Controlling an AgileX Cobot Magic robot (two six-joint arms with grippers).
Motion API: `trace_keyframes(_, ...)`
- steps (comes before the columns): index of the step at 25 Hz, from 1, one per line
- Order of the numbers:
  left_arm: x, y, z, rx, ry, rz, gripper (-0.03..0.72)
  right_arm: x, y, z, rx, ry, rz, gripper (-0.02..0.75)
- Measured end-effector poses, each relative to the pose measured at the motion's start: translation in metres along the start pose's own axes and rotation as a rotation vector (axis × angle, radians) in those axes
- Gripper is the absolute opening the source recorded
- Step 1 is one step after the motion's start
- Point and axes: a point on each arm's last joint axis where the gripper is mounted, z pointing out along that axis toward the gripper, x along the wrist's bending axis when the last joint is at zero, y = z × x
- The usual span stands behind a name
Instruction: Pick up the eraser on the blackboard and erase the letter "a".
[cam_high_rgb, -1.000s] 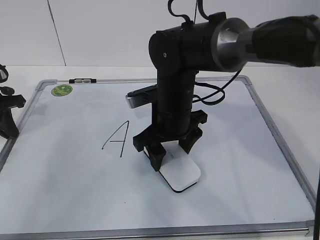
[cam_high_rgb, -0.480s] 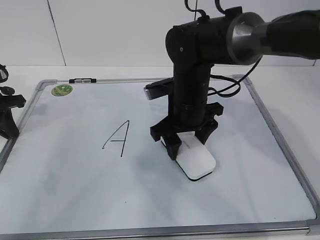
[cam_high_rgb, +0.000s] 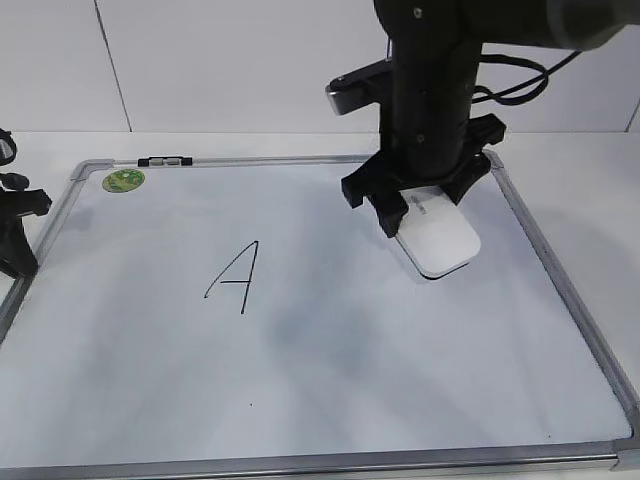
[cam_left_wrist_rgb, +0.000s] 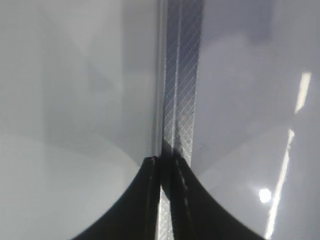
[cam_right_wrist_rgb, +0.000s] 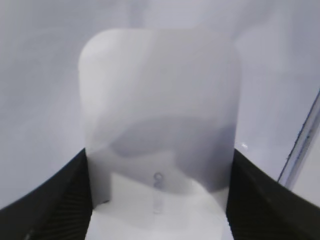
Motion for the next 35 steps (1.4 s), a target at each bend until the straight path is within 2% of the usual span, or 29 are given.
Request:
trace_keyframes(4, 0.0, 0.0, 0.0, 0.0, 0.0, 0.0, 0.013, -0.014, 0.001, 0.002, 0.002, -0.016, 0.047, 0.546)
trace_keyframes(10, 0.0, 0.0, 0.0, 0.0, -0.001, -0.001, 0.013, -0.06, 0.001, 0.012, 0.029, -0.027, 0.169, 0.546)
trace_keyframes(15, 0.0, 0.0, 0.0, 0.0, -0.001, -0.001, 0.013, -0.093, -0.003, 0.02, 0.055, -0.001, 0.273, 0.546)
trace_keyframes(22, 0.0, 0.0, 0.0, 0.0, -0.003, -0.002, 0.013, -0.126, -0.01, 0.026, 0.077, 0.065, 0.353, 0.546)
trace_keyframes(27, 0.0, 0.0, 0.0, 0.0, -0.003, -0.002, 0.013, -0.138, -0.009, 0.034, 0.087, 0.093, 0.371, 0.546)
trace_keyframes(35, 0.0, 0.0, 0.0, 0.0, -0.003, -0.002, 0.013, -0.137, -0.006, 0.062, 0.142, 0.12, 0.368, 0.546)
